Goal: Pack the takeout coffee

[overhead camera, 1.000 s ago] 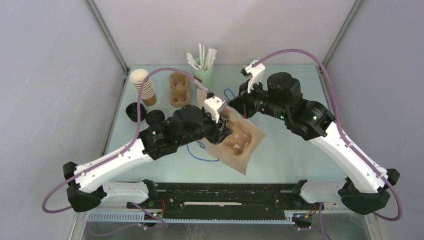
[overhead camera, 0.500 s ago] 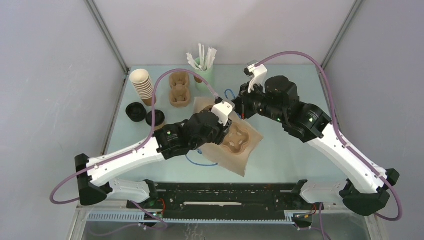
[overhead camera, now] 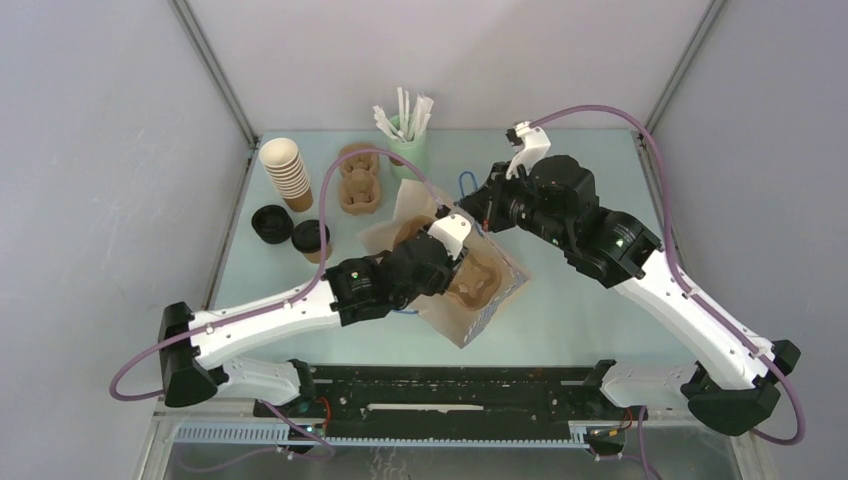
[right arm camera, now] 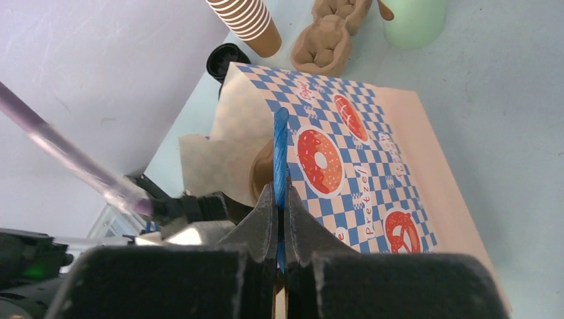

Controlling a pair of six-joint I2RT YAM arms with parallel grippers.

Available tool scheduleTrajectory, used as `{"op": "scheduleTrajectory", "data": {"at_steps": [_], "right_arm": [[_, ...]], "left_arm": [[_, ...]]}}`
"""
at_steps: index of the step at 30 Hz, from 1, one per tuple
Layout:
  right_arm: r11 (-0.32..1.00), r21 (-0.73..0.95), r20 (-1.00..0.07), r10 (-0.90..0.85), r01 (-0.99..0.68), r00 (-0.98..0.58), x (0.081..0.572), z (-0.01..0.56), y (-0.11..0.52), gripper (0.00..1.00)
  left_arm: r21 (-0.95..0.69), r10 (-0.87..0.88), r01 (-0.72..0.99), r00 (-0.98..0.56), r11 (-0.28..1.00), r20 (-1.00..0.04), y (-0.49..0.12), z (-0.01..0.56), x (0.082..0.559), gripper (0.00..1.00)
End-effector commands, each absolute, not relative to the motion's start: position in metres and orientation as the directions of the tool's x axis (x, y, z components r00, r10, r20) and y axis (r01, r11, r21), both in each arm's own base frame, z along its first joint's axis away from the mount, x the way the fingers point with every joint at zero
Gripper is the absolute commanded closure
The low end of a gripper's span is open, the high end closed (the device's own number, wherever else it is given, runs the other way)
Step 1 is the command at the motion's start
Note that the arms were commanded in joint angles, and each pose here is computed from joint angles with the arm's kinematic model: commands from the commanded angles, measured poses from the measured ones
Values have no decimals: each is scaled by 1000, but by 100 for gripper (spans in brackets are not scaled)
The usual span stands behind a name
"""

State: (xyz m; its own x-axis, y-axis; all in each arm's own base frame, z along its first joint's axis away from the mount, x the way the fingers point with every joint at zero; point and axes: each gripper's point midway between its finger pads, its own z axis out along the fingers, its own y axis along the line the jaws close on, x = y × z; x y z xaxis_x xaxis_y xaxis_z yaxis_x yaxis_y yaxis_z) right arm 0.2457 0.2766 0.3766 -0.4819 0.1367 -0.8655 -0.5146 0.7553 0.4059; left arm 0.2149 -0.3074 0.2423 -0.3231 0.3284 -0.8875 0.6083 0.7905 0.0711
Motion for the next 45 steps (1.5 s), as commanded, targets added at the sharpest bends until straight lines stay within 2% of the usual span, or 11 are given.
{"op": "scheduleTrajectory", "data": {"at_steps": [1, 18, 30, 45], "right_arm": [[703, 525, -828, 290, -481, -480, 248, 405, 273, 100], [582, 675, -711, 350, -453, -610, 259, 392, 259, 100], [524, 751, -622, 356, -402, -697, 272, 378, 252, 100], [464, 815, -524, 336, -347, -782, 288, 364, 238, 100]], "left_arm": [[81, 331, 586, -334, 806, -882, -310, 227, 217, 69], [45, 322, 632, -331, 774, -887, -324, 207, 213, 69], [111, 382, 650, -292, 751, -877, -336, 198, 231, 69], [198, 428, 725, -146, 660, -892, -359, 209, 241, 68]]}}
